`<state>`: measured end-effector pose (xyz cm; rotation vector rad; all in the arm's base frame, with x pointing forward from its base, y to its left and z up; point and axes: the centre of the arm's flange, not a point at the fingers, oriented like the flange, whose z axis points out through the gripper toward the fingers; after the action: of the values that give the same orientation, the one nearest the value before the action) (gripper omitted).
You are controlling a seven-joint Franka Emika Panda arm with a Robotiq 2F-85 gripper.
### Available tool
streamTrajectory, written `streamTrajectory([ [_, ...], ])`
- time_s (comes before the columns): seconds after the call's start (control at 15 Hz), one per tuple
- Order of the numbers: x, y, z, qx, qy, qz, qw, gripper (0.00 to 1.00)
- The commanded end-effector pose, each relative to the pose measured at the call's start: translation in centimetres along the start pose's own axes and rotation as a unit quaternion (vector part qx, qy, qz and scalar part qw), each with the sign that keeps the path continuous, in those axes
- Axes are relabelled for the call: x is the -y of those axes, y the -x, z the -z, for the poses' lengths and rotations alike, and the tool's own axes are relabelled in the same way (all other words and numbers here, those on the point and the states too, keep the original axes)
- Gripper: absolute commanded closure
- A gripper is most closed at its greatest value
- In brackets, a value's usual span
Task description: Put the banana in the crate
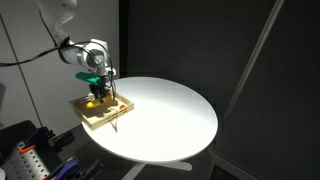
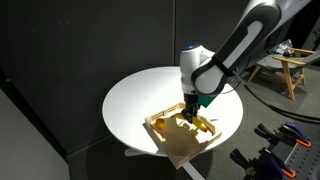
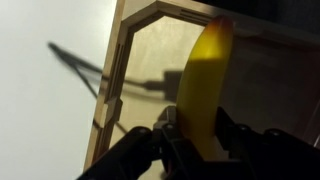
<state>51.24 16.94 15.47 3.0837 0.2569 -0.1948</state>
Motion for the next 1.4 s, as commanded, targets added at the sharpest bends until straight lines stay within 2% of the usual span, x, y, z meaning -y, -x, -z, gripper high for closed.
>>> streamTrajectory([
  [0.0, -0.7, -0.6, -0.6, -0.002, -0.005, 0.005, 1.0, 0.85],
  [0.8, -2.8, -1.5, -1.3, -0.013, 0.005, -0.034, 0.9993, 0.85],
  [1.27, -3.2, -1.5, -2.0, -0.009, 0.007, -0.037, 0.9993, 0.85],
  [1.33, -3.2, -1.4, -2.0, -0.008, 0.007, -0.035, 0.9993, 0.56],
])
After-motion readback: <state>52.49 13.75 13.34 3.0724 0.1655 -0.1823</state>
